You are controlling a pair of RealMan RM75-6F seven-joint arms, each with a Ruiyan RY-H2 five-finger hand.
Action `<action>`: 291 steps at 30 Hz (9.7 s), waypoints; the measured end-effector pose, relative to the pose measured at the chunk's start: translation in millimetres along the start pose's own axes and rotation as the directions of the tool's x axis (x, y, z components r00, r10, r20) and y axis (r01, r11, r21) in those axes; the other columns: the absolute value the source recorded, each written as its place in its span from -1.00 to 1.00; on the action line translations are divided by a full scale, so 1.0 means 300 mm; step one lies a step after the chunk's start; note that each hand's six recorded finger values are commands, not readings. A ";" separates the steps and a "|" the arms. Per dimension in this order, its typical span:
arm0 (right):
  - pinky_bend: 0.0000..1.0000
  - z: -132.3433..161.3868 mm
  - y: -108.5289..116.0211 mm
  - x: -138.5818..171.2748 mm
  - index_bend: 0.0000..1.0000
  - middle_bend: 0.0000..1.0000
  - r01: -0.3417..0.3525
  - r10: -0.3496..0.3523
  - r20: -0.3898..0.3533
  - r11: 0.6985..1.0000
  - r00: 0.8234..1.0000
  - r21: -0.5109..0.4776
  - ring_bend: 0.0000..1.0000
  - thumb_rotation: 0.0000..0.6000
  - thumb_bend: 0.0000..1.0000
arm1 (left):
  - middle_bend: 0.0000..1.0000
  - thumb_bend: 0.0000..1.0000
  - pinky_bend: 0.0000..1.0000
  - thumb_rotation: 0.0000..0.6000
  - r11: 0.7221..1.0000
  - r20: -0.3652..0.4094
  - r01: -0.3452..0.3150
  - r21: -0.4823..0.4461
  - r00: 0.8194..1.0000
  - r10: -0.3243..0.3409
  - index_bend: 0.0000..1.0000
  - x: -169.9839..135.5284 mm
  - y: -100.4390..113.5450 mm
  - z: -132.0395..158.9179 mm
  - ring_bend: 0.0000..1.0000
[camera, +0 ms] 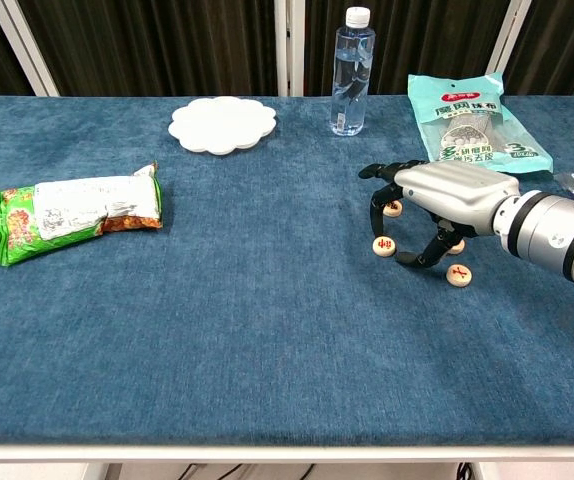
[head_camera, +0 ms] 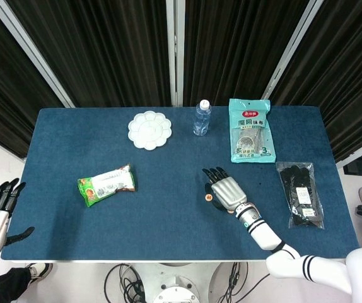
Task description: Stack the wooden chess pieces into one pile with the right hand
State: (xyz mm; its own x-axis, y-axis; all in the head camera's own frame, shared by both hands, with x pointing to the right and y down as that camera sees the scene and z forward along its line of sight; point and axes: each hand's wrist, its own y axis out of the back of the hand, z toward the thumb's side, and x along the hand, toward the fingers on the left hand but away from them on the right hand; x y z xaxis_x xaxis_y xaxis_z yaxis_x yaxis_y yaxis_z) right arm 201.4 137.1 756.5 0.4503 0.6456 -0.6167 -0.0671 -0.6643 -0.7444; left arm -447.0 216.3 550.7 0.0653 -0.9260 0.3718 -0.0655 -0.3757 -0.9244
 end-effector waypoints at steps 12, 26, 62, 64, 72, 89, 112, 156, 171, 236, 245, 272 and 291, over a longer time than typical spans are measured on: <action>-1.00 -0.002 0.007 -0.001 0.02 -0.99 0.015 -0.015 0.003 1.000 1.000 -0.001 -1.00 1.00 -0.44 | -1.00 -1.00 -1.00 1.00 1.000 -0.005 0.005 -0.003 1.000 -0.005 -0.89 0.002 -0.004 -0.005 -1.00; -1.00 -0.103 0.106 0.106 0.03 -0.98 0.005 -0.005 -0.019 0.999 1.000 0.034 -1.00 1.00 -0.43 | -1.00 -1.00 -1.00 1.00 1.000 0.002 -0.001 -0.017 1.000 0.001 -0.89 -0.003 0.007 -0.003 -1.00; -1.00 -0.141 0.028 0.205 0.03 -1.00 -0.094 0.097 -0.023 0.991 0.995 0.099 -1.00 1.00 -0.42 | -1.00 -1.00 -1.00 1.00 1.000 -0.002 0.003 -0.017 1.000 -0.003 -0.87 -0.004 0.006 -0.005 -1.00; -1.00 -0.143 0.028 0.206 0.01 -1.00 -0.095 0.098 -0.021 0.990 0.995 0.100 -1.00 1.00 -0.42 | -1.00 -1.00 -1.00 1.00 1.000 -0.001 0.003 -0.017 1.000 -0.003 -0.87 -0.005 0.006 -0.004 -1.00; -1.00 -0.145 0.024 0.208 -0.16 -0.99 -0.104 0.106 -0.019 0.990 0.994 0.097 -1.00 1.00 -0.50 | -1.00 -1.00 -1.00 1.00 1.000 -0.004 0.006 -0.017 1.000 -0.006 -0.87 -0.004 0.003 -0.006 -1.00; -1.00 -0.176 0.106 0.227 -0.41 -1.00 -0.036 0.036 -0.001 0.996 0.999 0.078 -1.00 1.00 -0.52 | -1.00 -1.00 -1.00 1.00 1.000 0.003 0.004 -0.025 1.000 -0.004 -0.87 -0.007 0.008 -0.001 -1.00; -1.00 -0.197 0.030 0.107 -0.26 -1.00 -0.038 0.034 0.049 0.995 0.998 0.088 -1.00 1.00 -0.50 | -1.00 -1.00 -1.00 1.00 1.000 -0.011 0.012 -0.028 1.000 -0.013 -0.87 0.002 -0.002 -0.016 -1.00; -1.00 -0.168 0.094 0.254 0.14 -0.96 -0.016 0.019 -0.030 0.996 0.999 0.088 -1.00 1.00 -0.46 | -1.00 -1.00 -1.00 1.00 1.000 0.018 0.019 -0.019 1.000 -0.018 -0.87 -0.012 0.004 0.010 -1.00; -1.00 -0.139 0.053 0.236 0.15 -0.96 -0.040 0.044 -0.038 0.994 0.998 0.105 -1.00 1.00 -0.46 | -1.00 -1.00 -1.00 1.00 0.999 0.017 0.020 -0.026 1.000 -0.020 -0.87 -0.011 0.006 0.005 -1.00; -1.00 -0.172 0.151 -0.036 -0.28 -0.96 -0.008 0.003 0.111 0.999 0.994 0.047 -1.00 1.00 -0.55 | -1.00 -1.00 -1.00 1.00 0.999 0.014 0.019 -0.029 1.000 -0.019 -0.87 -0.014 0.013 -0.002 -1.00; -1.00 -0.109 0.120 -0.116 -0.29 -0.96 -0.003 -0.004 0.120 0.998 0.993 0.061 -1.00 1.00 -0.55 | -1.00 -1.00 -1.00 1.00 0.999 0.009 0.020 -0.031 1.000 -0.020 -0.87 -0.014 0.013 -0.008 -1.00; -1.00 -0.092 0.090 -0.151 -0.15 -0.91 -0.012 0.003 0.119 0.997 0.993 0.077 -1.00 1.00 -0.53 | -1.00 -1.00 -1.00 1.00 0.999 0.000 0.027 -0.032 1.000 -0.027 -0.87 -0.009 0.011 -0.020 -1.00; -1.00 -0.090 0.082 -0.156 0.00 -0.89 -0.020 0.011 0.116 0.997 0.993 0.077 -1.00 1.00 -0.47 | -1.00 -1.00 -1.00 1.00 0.999 0.001 0.028 -0.028 1.000 -0.028 -0.87 -0.009 0.008 -0.018 -1.00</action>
State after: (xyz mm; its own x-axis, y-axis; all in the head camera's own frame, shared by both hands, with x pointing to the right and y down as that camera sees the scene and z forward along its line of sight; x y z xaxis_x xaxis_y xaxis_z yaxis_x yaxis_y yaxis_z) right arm 202.7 80.2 774.0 0.3430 0.6779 -0.6503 -0.1441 -0.6461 -0.7495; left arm -452.9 217.7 548.0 0.0679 -0.9149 0.3978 -0.0916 -0.4028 -0.9107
